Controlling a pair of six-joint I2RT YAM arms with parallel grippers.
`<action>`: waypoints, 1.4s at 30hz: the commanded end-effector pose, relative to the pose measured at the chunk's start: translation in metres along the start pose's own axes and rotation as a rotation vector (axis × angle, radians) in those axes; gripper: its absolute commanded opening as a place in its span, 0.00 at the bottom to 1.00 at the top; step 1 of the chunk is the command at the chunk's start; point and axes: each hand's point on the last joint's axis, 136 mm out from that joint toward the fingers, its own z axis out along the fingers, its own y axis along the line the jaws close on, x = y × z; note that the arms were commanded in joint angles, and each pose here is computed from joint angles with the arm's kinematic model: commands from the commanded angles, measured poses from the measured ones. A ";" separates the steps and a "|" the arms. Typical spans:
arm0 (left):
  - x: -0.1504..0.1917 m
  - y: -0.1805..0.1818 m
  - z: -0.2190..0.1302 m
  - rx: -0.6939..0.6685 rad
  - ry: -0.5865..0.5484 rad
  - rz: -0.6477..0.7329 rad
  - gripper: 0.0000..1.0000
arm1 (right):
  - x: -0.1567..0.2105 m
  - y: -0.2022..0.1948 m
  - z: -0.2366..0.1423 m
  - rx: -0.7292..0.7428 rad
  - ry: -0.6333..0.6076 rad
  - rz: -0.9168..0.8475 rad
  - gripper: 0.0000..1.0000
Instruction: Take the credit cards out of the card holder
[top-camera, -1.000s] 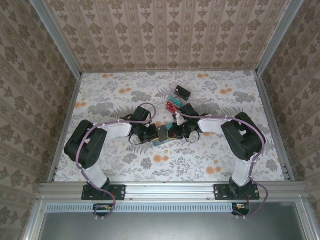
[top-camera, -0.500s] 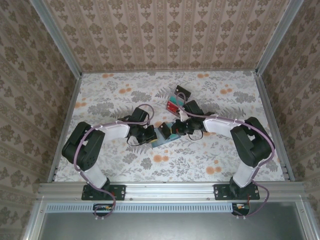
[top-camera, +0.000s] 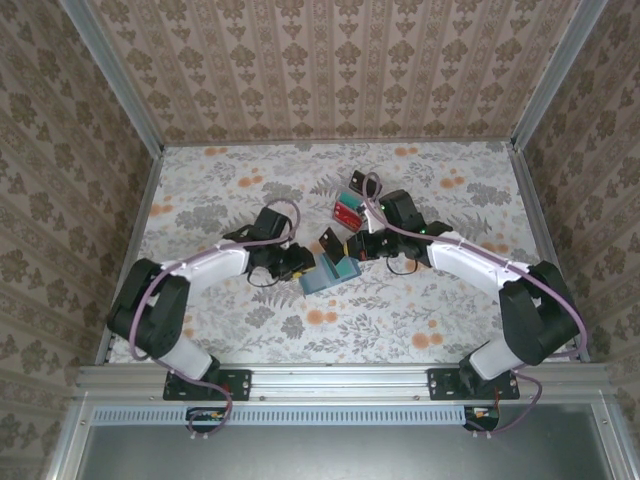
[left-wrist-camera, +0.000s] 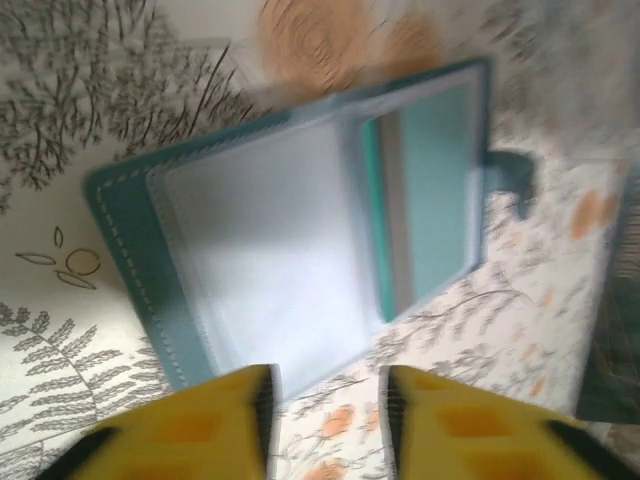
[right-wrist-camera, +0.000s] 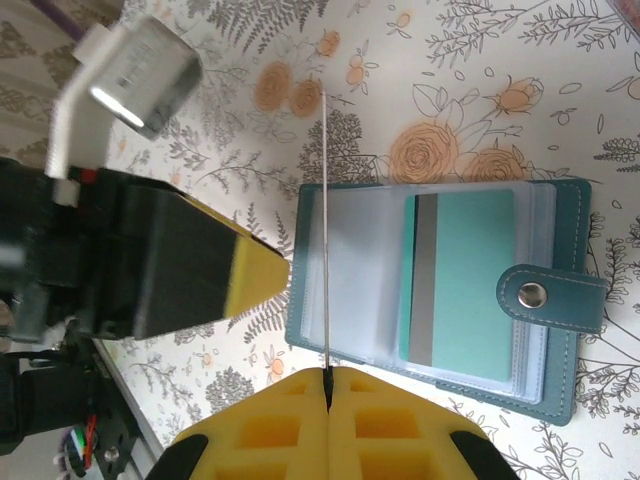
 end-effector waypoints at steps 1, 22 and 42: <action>-0.011 -0.018 -0.024 0.093 -0.081 -0.006 0.52 | -0.002 0.014 -0.012 -0.084 -0.006 0.006 0.00; -0.044 -0.143 -0.108 0.698 -0.278 0.200 0.77 | -0.070 0.078 -0.066 -0.555 -0.140 0.256 0.00; -0.049 -0.161 -0.123 0.862 -0.273 0.208 0.00 | -0.073 0.079 -0.066 -0.593 -0.112 0.279 0.39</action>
